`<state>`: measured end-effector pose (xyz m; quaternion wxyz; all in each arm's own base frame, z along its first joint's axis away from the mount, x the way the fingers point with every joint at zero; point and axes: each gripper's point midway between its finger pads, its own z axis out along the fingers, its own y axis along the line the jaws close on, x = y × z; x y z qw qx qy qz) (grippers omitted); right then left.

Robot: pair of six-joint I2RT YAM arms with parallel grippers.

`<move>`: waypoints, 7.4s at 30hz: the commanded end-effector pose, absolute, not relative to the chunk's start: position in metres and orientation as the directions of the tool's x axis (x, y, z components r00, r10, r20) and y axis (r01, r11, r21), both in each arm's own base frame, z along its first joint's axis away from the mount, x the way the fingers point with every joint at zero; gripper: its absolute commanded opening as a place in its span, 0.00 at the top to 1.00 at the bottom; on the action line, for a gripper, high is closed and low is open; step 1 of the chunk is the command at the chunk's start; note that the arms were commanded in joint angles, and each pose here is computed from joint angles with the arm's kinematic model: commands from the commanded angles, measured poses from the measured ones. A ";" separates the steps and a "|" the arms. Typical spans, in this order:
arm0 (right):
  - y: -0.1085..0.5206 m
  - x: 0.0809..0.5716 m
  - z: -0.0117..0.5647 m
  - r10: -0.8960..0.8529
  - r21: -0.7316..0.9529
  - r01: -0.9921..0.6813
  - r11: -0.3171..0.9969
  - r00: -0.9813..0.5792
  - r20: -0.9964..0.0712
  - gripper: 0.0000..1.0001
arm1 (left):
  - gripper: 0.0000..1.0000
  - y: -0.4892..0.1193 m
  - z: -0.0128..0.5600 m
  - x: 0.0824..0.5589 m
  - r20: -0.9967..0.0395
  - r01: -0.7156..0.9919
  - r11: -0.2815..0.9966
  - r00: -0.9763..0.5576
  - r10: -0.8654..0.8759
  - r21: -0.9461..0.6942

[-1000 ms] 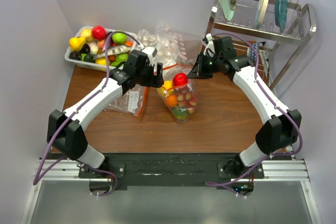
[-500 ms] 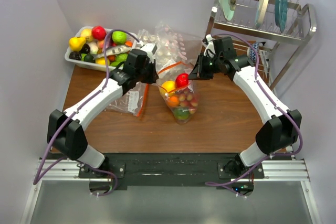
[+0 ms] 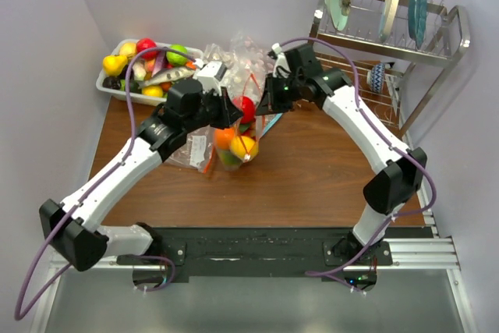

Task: Place the food in the zip-top bag and seal the zipper
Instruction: Adjust the zipper food storage bag at the center of the board, then zip the zipper food storage bag at the center of the board.

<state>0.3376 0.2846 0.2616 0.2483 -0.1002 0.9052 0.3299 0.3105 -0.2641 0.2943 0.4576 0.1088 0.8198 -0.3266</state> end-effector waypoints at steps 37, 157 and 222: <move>0.274 0.292 0.289 -0.034 0.394 -0.607 0.690 -0.572 -0.820 0.49 | 1.00 -0.265 0.244 0.311 -0.697 0.354 0.618 -0.522 -0.493 -0.702; 0.270 0.154 0.211 -0.112 0.117 -0.864 0.490 -0.196 -0.974 1.00 | 0.00 -0.282 0.329 0.227 -0.992 0.955 0.283 0.061 0.106 0.089; 0.261 0.154 0.236 -0.139 0.103 -0.851 0.514 -0.201 -0.970 1.00 | 1.00 -0.348 0.225 0.154 -0.849 0.902 -0.420 0.294 0.438 0.096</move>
